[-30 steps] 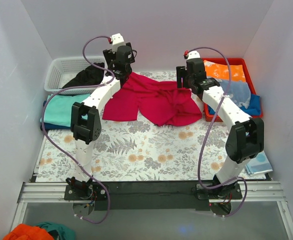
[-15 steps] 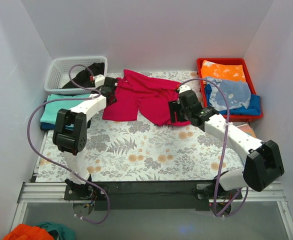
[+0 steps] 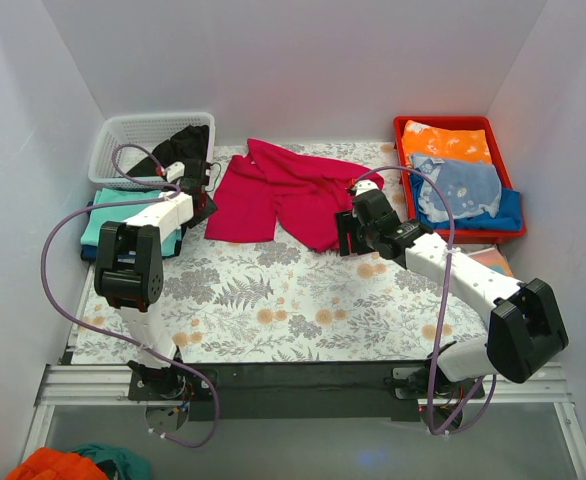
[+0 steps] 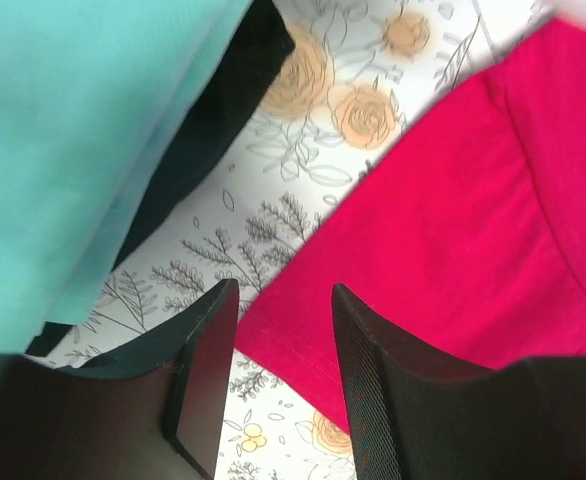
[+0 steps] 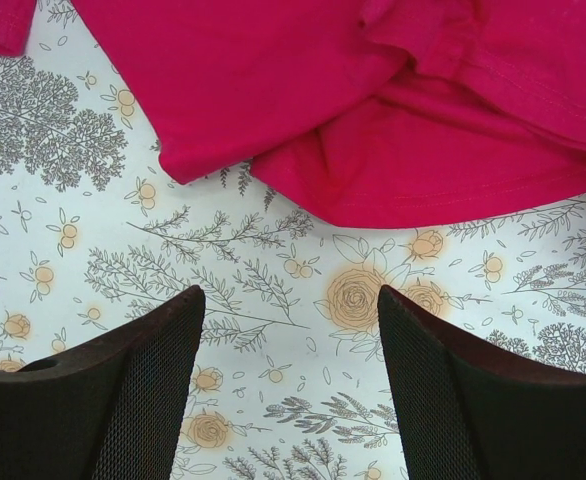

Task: Fold and stack the t-shirts
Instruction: Flatten the tshirt out

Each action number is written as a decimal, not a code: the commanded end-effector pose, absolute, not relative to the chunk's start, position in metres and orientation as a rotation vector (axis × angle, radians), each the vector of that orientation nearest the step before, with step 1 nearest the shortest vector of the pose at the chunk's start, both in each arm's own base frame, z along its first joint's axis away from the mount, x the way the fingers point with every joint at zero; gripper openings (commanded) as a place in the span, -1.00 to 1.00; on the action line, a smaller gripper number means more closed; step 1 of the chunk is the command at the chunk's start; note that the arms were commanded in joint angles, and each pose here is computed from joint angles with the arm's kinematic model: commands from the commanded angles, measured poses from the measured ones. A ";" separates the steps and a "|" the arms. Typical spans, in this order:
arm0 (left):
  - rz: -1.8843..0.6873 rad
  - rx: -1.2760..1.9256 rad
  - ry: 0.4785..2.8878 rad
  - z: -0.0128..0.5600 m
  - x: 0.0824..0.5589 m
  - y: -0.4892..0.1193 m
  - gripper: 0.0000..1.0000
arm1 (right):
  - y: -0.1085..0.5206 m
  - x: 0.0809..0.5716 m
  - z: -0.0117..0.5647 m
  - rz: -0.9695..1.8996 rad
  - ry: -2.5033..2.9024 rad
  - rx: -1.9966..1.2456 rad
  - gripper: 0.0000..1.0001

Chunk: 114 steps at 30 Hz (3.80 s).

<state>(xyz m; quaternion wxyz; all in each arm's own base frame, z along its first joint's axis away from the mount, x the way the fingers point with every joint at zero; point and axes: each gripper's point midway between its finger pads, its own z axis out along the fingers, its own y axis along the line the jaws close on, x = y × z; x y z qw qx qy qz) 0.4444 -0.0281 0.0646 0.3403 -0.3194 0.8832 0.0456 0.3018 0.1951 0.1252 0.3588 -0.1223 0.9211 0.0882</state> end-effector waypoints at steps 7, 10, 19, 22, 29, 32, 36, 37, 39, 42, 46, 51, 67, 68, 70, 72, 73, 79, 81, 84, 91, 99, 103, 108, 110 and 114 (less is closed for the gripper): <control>0.069 -0.877 2.405 0.033 0.412 -0.035 -0.17 | 0.193 0.302 0.120 0.207 2.383 -0.284 0.50; 0.061 -0.876 2.423 0.024 0.405 -0.036 -0.16 | 0.192 0.301 0.117 0.198 2.389 -0.284 0.50; 0.072 -0.847 2.431 0.008 0.405 -0.035 -0.26 | 0.189 0.297 0.112 0.192 2.405 -0.283 0.50; 0.049 -0.838 2.444 0.008 0.404 -0.039 -0.47 | 0.186 0.294 0.111 0.184 2.410 -0.276 0.49; 0.023 -0.771 2.475 0.011 0.397 -0.042 -0.63 | 0.180 0.286 0.108 0.180 2.414 -0.249 0.49; 0.039 -0.733 2.499 0.011 0.394 -0.041 -0.52 | 0.177 0.282 0.105 0.182 2.422 -0.237 0.48; 0.060 -0.705 2.534 0.007 0.388 -0.040 -0.44 | 0.176 0.280 0.103 0.186 2.428 -0.224 0.48; 0.064 -0.703 2.547 0.005 0.386 -0.040 -0.43 | 0.176 0.280 0.102 0.185 2.431 -0.223 0.48; 0.079 -0.701 2.568 0.002 0.381 -0.039 -0.43 | 0.177 0.280 0.103 0.190 2.428 -0.217 0.47; 0.138 -0.679 2.595 0.000 0.374 -0.036 -0.44 | 0.177 0.281 0.105 0.190 2.425 -0.211 0.47; 0.182 -0.616 2.639 0.000 0.365 -0.039 -0.45 | 0.178 0.283 0.107 0.195 2.416 -0.204 0.46; 0.231 -0.573 2.674 -0.009 0.360 -0.040 -0.45 | 0.180 0.283 0.106 0.207 2.415 -0.205 0.45; 0.216 -0.588 2.646 0.009 0.354 -0.038 -1.00 | 0.176 0.278 0.100 0.201 2.425 -0.205 0.43; 0.234 -0.600 2.613 0.018 0.356 -0.034 -1.00 | 0.176 0.277 0.100 0.201 2.426 -0.208 0.43; 0.214 -0.635 2.518 0.047 0.362 -0.031 -1.00 | 0.175 0.274 0.095 0.202 2.438 -0.214 0.43; 0.212 -0.676 2.434 0.070 0.366 -0.026 -1.00 | 0.176 0.272 0.093 0.209 2.444 -0.222 0.43; 0.178 -0.692 2.361 0.095 0.369 -0.025 -1.00 | 0.176 0.271 0.091 0.205 2.451 -0.225 0.43; 0.117 -0.775 2.107 0.186 0.361 -0.010 -1.00 | 0.181 0.277 0.076 0.163 2.489 -0.251 0.42; 0.164 -0.810 2.043 0.209 0.354 0.002 -1.00 | 0.185 0.286 0.079 0.156 2.475 -0.249 0.42; 0.204 -0.859 1.931 0.245 0.342 0.018 -1.00 | 0.187 0.296 0.075 0.113 2.478 -0.246 0.40; 0.236 -0.890 1.806 0.292 0.324 0.036 -1.00 | 0.205 0.319 0.071 0.131 2.467 -0.252 0.25; 0.287 -0.893 1.722 0.321 0.311 0.050 -1.00 | 0.246 0.346 0.068 0.245 2.466 -0.323 0.15; 0.304 -0.882 1.707 0.332 0.313 0.053 -1.00 | 0.255 0.349 0.057 0.250 2.494 -0.339 0.13; 0.316 -0.878 1.692 0.340 0.315 0.054 -1.00 | 0.233 0.329 0.030 0.141 2.600 -0.331 0.08; 0.329 -0.868 1.688 0.343 0.318 0.056 -1.00 | 0.218 0.312 0.017 0.098 2.648 -0.337 0.08; 0.385 -0.848 1.662 0.353 0.324 0.062 -1.00 | 0.188 0.289 0.011 -0.016 2.680 -0.333 0.08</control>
